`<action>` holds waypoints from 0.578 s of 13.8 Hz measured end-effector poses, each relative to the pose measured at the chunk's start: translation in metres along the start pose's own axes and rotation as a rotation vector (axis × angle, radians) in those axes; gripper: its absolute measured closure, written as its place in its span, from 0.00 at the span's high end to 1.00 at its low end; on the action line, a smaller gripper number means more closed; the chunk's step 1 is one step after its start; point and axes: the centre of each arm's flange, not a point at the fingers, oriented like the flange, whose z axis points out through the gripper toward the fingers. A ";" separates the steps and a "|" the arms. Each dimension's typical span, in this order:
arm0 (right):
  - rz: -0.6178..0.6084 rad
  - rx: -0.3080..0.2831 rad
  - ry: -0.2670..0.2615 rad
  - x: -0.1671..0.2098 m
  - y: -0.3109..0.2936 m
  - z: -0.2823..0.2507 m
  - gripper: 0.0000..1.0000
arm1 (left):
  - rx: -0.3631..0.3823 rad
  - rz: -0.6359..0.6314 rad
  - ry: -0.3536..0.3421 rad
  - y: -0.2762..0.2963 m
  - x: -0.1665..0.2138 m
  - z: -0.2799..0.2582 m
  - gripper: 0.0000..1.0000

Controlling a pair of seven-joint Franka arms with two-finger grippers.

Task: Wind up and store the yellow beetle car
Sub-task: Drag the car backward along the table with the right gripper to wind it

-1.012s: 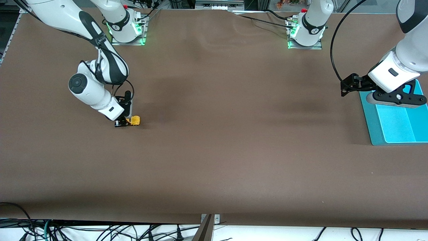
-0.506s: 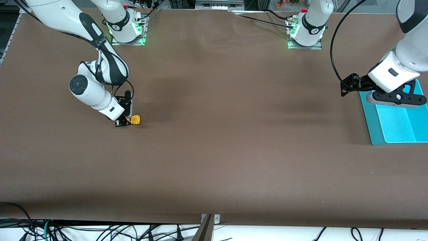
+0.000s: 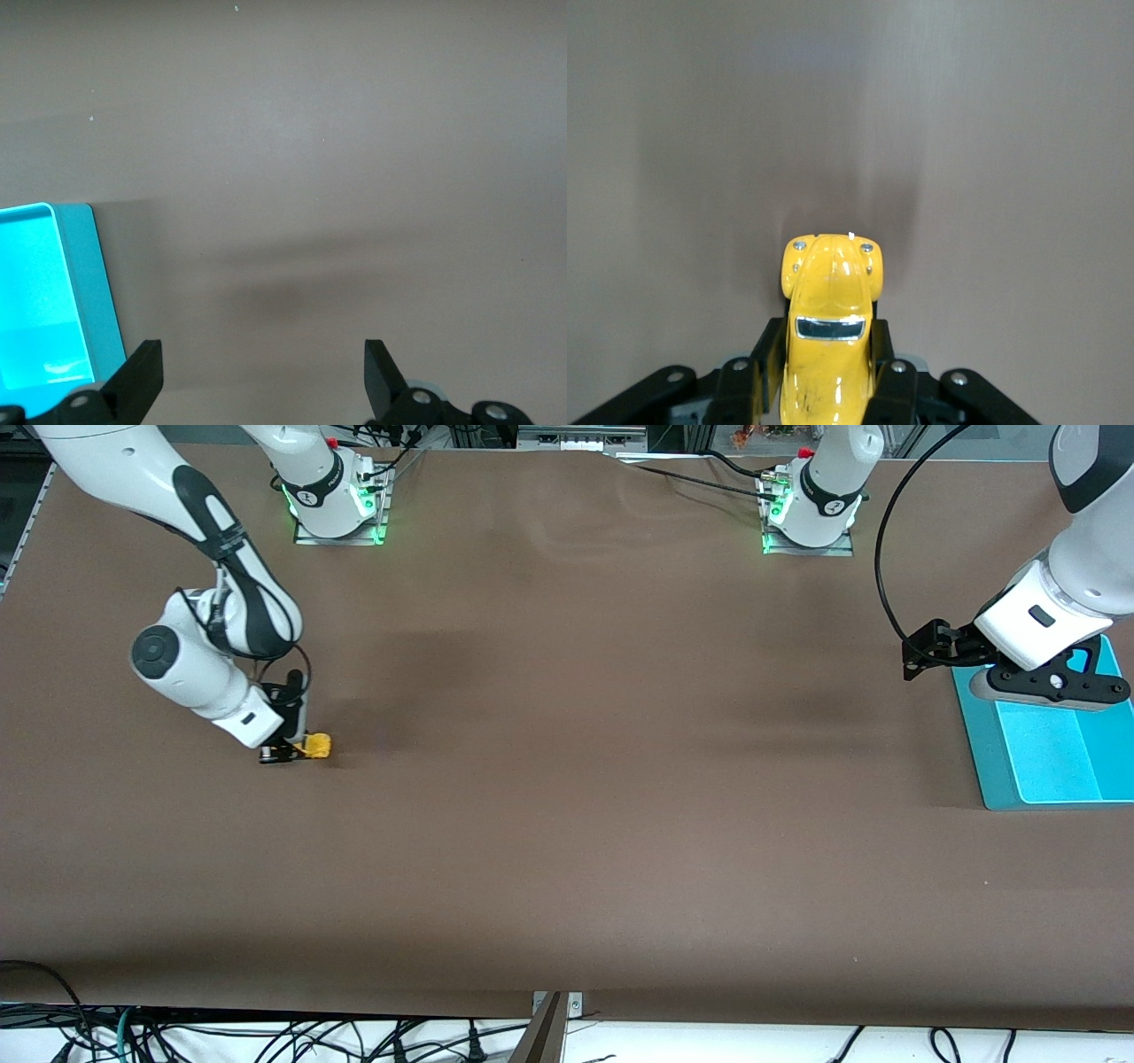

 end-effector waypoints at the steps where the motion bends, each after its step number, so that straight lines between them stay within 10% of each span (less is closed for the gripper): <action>1: -0.008 -0.001 -0.006 -0.017 -0.002 -0.001 0.43 | 0.000 0.000 0.000 0.000 0.000 0.000 1.00; 8: 0.005 0.005 -0.025 -0.111 -0.024 -0.007 0.43 | 0.000 0.000 0.000 0.000 0.000 0.000 1.00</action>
